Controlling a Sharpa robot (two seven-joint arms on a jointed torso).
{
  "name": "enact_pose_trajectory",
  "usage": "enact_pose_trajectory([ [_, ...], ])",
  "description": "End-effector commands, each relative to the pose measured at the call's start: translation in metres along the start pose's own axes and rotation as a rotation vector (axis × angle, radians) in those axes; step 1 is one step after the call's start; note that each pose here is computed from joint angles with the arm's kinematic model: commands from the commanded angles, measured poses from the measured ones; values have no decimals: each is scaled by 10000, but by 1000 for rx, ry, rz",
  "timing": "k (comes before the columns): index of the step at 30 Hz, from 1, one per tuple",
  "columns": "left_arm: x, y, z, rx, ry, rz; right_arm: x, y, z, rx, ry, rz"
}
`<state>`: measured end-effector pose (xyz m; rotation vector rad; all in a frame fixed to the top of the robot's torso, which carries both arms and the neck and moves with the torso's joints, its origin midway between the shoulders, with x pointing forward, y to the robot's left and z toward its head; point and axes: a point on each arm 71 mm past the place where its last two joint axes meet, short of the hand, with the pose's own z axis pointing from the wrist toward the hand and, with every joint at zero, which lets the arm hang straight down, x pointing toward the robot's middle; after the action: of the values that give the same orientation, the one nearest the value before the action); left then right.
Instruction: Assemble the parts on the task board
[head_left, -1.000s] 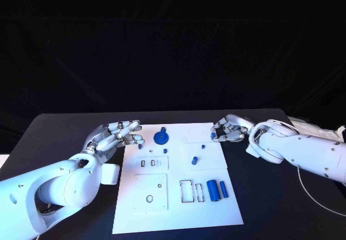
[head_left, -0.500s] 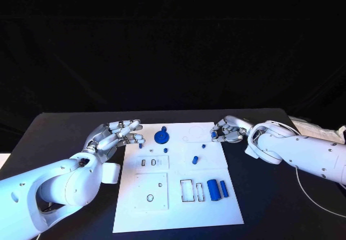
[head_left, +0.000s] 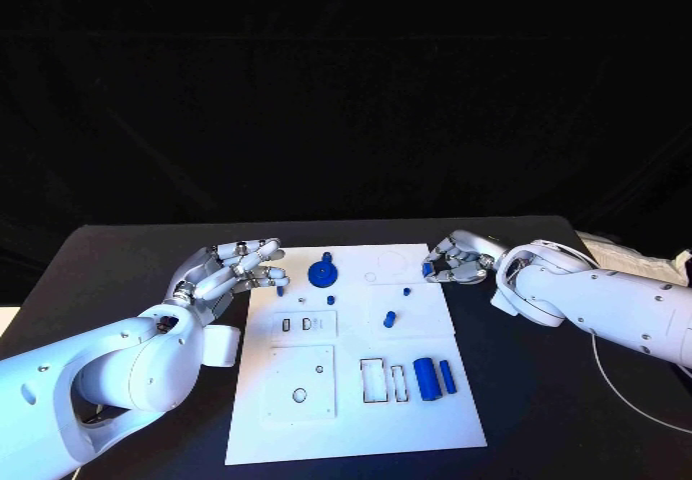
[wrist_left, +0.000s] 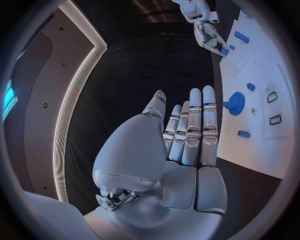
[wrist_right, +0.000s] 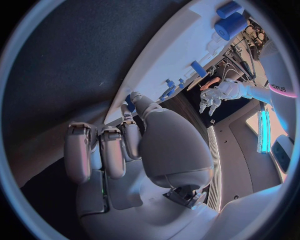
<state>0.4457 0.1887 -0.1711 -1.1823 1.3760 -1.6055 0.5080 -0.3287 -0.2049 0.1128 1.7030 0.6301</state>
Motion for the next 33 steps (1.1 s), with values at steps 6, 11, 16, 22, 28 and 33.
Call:
enact_pose_trajectory([
  [6,20,-5,3,6,17,-8,28,58,15,-24,0,29],
  [11,21,-5,2,5,18,-9,35,92,32,-29,-12,38],
  [16,18,-6,1,5,17,-9,32,116,40,-26,-32,52],
  [22,11,-5,1,4,16,-8,66,301,55,-38,-44,91],
  [28,0,-4,5,3,14,-7,120,662,98,-70,-24,87],
  [33,-17,0,14,3,9,-5,237,1005,159,-103,5,27],
])
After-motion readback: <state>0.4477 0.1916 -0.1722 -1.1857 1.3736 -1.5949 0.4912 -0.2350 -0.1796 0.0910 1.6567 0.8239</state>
